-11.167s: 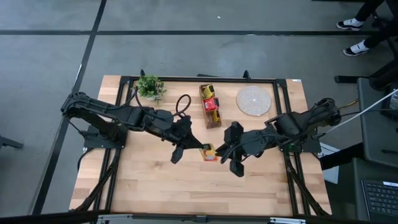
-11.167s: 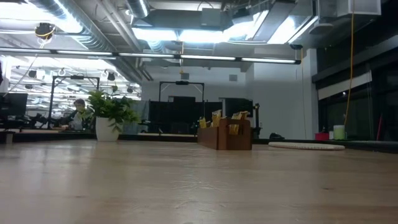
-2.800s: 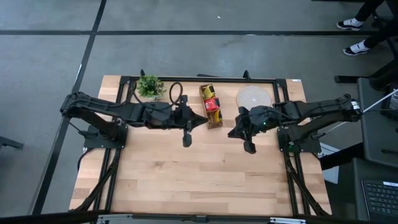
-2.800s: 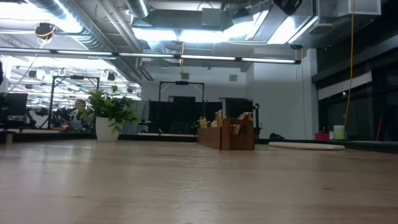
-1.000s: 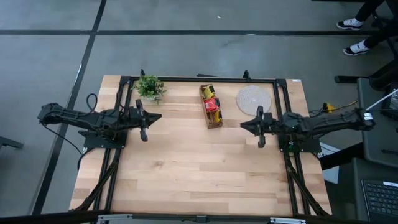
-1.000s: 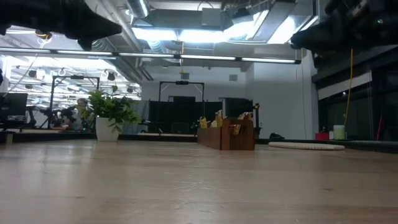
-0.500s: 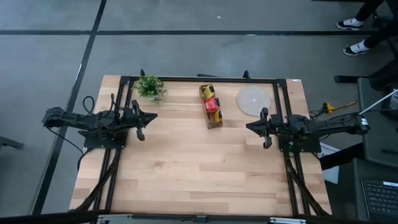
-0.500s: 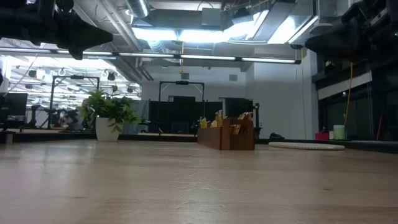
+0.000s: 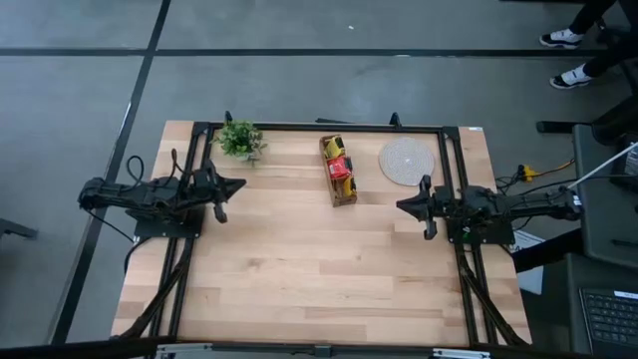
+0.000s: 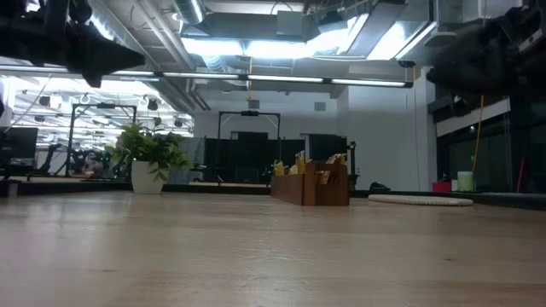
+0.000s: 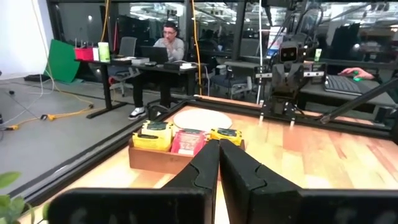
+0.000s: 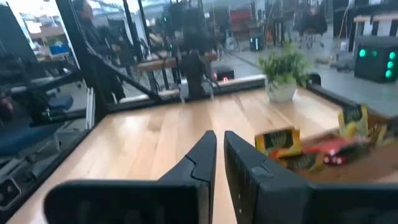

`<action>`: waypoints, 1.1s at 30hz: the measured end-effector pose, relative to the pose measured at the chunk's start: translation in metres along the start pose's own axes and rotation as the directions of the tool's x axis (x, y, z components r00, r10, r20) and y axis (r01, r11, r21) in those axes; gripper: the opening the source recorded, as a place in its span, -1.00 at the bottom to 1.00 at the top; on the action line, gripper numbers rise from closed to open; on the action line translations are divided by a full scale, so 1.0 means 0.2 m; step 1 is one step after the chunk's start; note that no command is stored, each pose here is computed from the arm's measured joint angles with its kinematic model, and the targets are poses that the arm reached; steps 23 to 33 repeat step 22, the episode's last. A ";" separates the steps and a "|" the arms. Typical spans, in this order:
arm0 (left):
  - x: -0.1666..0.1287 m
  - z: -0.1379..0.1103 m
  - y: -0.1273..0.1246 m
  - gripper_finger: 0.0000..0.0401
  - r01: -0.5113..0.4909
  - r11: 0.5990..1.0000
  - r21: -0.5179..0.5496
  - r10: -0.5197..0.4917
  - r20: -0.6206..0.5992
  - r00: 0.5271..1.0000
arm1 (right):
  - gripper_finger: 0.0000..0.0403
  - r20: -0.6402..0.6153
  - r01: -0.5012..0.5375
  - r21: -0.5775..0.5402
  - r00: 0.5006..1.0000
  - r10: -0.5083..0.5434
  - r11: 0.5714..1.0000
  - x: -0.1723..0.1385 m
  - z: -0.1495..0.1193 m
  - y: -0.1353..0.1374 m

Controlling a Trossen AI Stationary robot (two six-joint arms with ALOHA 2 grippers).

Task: Pick & Place Tea
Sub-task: Return to Home Position

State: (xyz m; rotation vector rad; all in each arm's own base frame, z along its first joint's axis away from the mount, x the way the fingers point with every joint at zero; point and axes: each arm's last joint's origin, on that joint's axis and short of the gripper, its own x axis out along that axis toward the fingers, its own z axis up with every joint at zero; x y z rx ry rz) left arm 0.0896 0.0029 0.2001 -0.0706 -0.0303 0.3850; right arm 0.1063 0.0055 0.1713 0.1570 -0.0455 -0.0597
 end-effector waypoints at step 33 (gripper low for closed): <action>-0.03 -0.04 -0.03 -0.97 0.317 0.948 0.018 -0.314 -0.083 0.946 | -0.82 -0.056 0.030 0.012 0.998 -0.030 0.999 -0.02 -0.03 -0.01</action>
